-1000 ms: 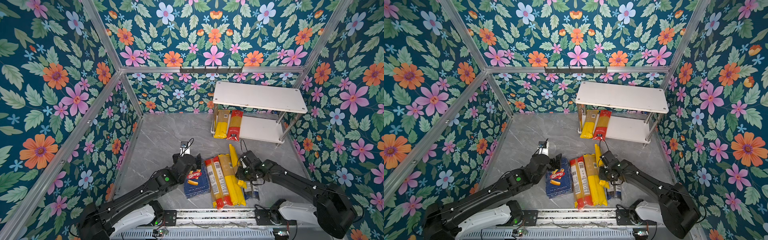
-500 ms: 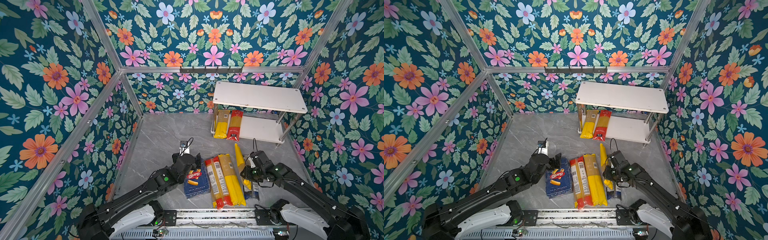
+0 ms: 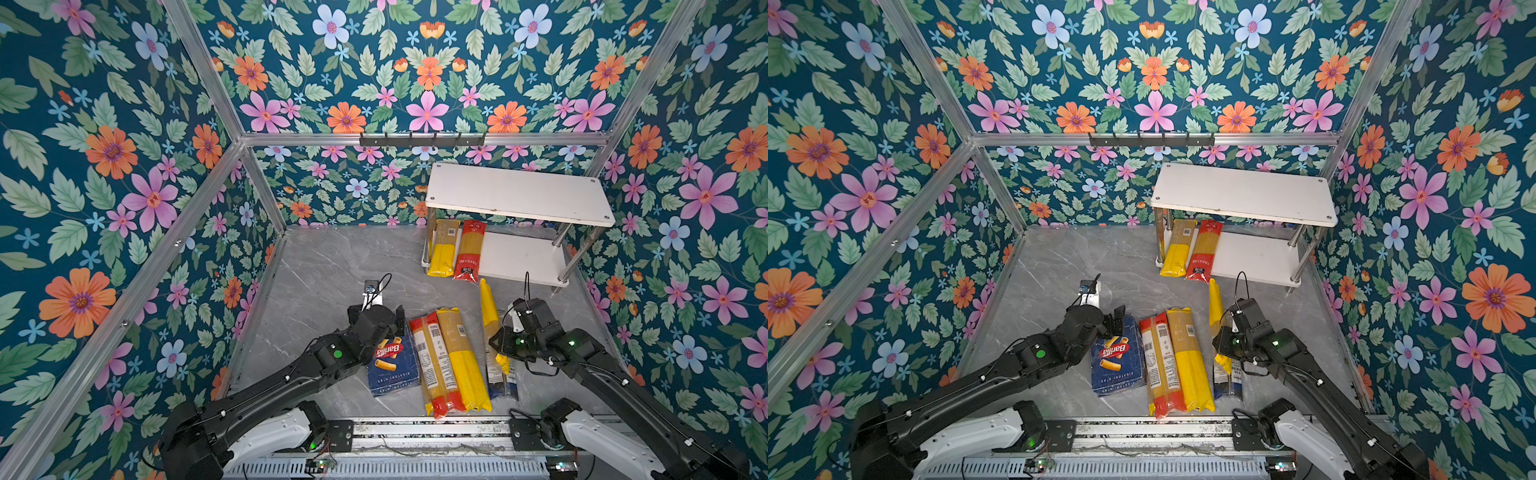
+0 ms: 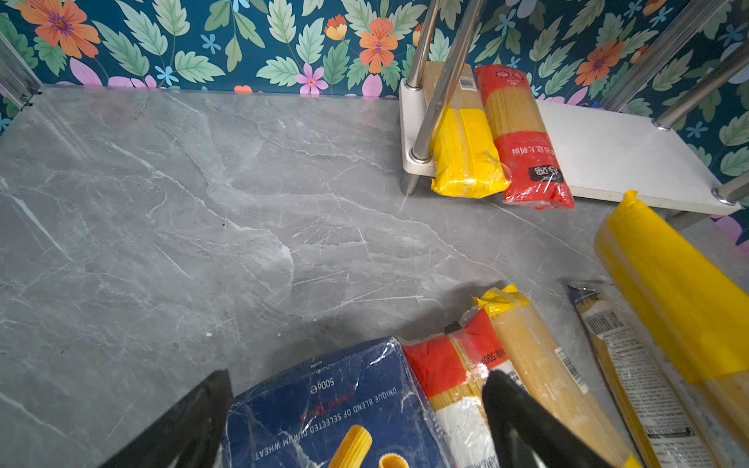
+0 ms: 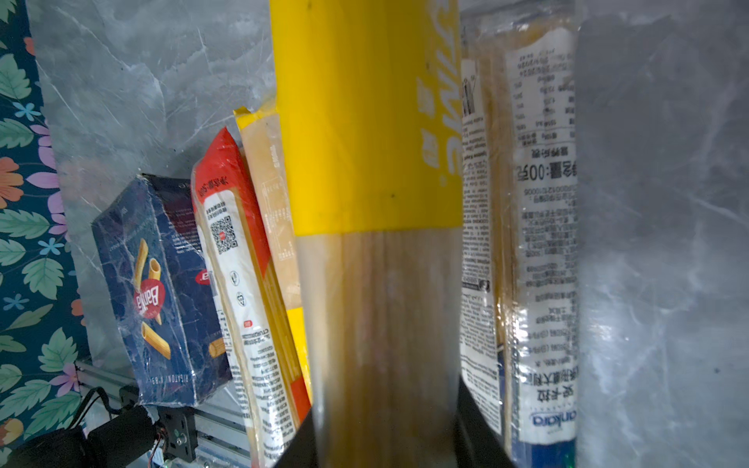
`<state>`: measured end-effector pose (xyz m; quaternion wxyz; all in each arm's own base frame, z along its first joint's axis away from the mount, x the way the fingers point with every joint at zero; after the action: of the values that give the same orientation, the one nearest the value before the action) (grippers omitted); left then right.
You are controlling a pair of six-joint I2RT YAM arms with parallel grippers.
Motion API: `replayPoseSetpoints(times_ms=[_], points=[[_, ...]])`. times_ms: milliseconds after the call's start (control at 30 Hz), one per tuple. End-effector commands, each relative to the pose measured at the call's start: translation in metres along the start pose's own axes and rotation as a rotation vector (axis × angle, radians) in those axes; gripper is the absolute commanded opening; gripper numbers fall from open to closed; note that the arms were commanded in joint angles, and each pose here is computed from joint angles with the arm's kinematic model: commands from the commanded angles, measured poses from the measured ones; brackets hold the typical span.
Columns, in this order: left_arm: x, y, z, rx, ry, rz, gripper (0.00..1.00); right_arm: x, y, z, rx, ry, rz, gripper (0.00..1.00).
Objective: Arrange pasta packages on shelves
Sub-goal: Pick up the pasta bag from the pasta bags.
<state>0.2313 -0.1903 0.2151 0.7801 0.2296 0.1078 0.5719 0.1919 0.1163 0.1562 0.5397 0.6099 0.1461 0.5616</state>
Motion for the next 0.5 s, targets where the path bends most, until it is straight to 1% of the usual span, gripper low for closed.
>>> replayPoseSetpoints(times_ms=[0,200,467], points=[[-0.001,-0.002,0.004,-0.014,-0.007,0.004,1.0,0.018,0.007,0.022,-0.094,0.05,0.061,0.16],[-0.004,-0.007,0.003,-0.01,-0.019,0.008,1.0,0.025,0.012,0.052,-0.161,0.029,0.085,0.16],[-0.008,-0.017,-0.001,0.003,-0.062,0.017,1.0,0.032,0.006,0.097,-0.219,0.032,0.075,0.16]])
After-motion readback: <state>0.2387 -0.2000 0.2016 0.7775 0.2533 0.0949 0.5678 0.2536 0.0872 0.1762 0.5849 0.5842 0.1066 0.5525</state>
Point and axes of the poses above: each gripper's point midway between its finger pads, its own y axis back along the fingers, its own x axis along the line the jaws close on, z = x × y, the point moved 3 cm from there along y, back along the fingers, and after that the axes turned 15 degrees about -y, right-handed, at the moved point
